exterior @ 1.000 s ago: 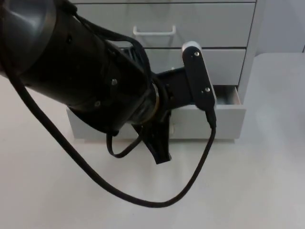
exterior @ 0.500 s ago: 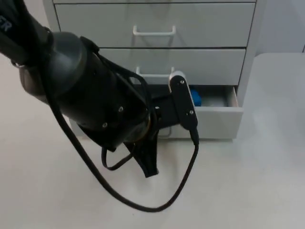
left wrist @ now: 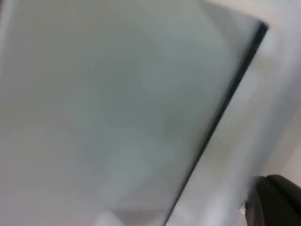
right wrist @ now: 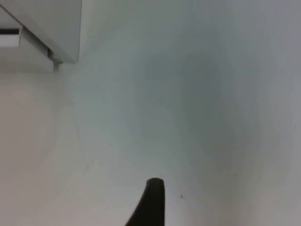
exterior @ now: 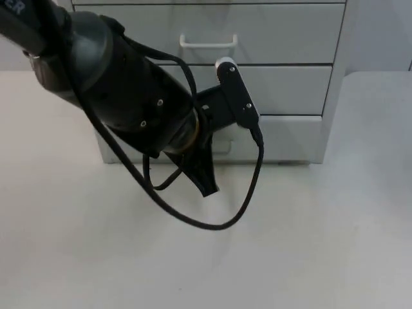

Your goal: Open the drawer with the left hand, place the block into the drawer with the right hand, then close the drawer with the left hand.

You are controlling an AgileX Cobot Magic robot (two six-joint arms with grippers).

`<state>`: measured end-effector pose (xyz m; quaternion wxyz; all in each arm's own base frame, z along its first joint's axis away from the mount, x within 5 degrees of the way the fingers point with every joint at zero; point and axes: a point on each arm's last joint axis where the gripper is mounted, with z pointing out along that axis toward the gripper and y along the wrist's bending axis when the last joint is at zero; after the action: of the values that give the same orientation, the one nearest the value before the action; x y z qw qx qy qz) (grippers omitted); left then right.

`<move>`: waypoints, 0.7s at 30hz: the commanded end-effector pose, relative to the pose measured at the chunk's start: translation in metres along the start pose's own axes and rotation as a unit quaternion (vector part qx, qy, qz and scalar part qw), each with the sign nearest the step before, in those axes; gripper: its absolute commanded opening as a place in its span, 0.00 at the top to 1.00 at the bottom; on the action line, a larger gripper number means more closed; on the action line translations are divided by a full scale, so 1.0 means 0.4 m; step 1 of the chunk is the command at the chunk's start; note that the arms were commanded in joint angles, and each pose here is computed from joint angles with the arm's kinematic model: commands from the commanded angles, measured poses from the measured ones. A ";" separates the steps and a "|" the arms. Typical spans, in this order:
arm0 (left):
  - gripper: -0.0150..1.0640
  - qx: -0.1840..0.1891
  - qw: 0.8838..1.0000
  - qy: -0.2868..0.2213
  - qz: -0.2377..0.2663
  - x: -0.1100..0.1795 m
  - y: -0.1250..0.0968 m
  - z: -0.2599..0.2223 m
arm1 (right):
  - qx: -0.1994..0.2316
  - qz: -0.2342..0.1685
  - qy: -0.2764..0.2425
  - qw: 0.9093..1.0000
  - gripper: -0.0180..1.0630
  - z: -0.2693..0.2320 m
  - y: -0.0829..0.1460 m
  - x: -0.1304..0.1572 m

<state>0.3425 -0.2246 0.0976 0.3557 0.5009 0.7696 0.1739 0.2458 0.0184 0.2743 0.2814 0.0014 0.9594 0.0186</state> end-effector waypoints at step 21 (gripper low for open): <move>0.99 0.012 0.998 0.045 -0.042 -0.075 0.023 -0.126 | 0.001 -0.005 -0.015 1.000 0.27 -0.007 -0.002 -0.003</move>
<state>0.3245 -0.2402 0.1420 0.3259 0.4696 0.8007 0.1793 0.2465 0.0185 0.2745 0.2865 0.0014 0.9579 0.0190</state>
